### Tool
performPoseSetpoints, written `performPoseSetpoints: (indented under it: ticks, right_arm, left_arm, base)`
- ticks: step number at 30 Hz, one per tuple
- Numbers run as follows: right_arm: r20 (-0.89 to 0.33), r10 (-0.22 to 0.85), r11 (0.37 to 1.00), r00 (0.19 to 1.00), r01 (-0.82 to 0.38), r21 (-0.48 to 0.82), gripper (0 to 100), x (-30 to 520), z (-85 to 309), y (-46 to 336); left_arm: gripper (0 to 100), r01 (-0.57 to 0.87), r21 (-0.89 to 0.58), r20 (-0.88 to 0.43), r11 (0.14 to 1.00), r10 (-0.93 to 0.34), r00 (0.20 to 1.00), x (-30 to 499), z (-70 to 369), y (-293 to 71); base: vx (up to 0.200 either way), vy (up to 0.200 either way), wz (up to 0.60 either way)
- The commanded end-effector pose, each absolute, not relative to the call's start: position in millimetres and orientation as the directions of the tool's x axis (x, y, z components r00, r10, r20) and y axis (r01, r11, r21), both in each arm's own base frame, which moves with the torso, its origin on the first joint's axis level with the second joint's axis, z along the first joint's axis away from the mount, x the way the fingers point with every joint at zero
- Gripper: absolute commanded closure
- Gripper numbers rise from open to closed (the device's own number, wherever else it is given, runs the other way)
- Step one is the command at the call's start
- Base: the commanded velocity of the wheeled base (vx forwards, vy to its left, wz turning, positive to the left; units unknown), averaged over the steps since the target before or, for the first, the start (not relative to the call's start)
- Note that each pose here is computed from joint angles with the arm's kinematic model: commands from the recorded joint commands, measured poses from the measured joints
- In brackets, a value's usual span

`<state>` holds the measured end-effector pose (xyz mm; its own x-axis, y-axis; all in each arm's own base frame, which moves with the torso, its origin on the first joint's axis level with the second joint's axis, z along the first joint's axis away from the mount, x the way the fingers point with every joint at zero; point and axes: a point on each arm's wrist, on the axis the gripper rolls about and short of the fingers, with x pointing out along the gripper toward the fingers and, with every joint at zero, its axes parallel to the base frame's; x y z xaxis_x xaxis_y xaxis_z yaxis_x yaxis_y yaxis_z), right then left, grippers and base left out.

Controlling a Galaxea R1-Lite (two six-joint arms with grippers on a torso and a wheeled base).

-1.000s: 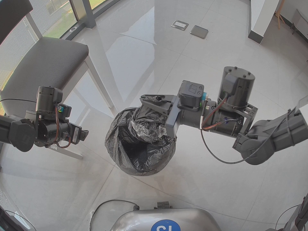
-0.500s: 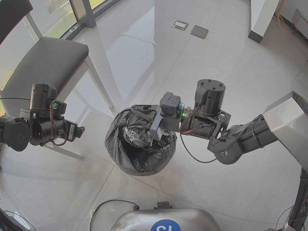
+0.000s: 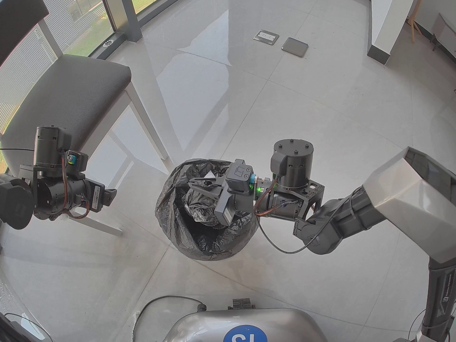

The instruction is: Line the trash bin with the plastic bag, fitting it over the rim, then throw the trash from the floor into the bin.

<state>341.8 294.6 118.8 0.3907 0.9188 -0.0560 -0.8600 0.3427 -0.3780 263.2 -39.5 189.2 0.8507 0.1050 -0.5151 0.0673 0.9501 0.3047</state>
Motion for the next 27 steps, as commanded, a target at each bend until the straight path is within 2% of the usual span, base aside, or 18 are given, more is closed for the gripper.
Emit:
performPoseSetpoints:
  ticks: [1,7,20,21,27]
  right_arm:
    - [-0.096,0.918,0.330,0.386,-0.873,-0.358,100,345.7,96.2,298.9]
    - [-0.113,0.913,0.333,0.393,-0.875,-0.350,100,359.2,75.3,304.5]
    - [-0.106,0.894,0.375,0.436,-0.855,-0.359,100,376.6,73.8,289.5]
    - [-0.105,0.892,0.378,0.439,-0.854,-0.358,0,377.4,74.6,288.3]
    - [-0.090,0.892,0.385,0.443,-0.848,-0.363,0,378.8,80.8,287.5]
  left_arm:
    - [0,0.055,0.304,-0.503,0.951,0.111,0.857,259.1,192.9,-36.5]
    - [0,0.046,0.301,-0.493,0.952,0.114,0.862,255.2,196.0,-33.9]
    - [0,0.045,0.299,-0.491,0.953,0.113,0.864,255.2,196.5,-32.8]
    - [0,0.045,0.299,-0.491,0.953,0.113,0.864,255.2,196.5,-32.8]
    - [0,0.047,0.300,-0.491,0.953,0.112,0.864,255.1,196.5,-33.2]
  base:
    - [0.000,0.000,0.00]
    - [0.000,0.000,0.00]
    - [0.000,0.000,0.00]
    - [0.000,0.000,0.00]
    - [0.000,0.000,0.00]
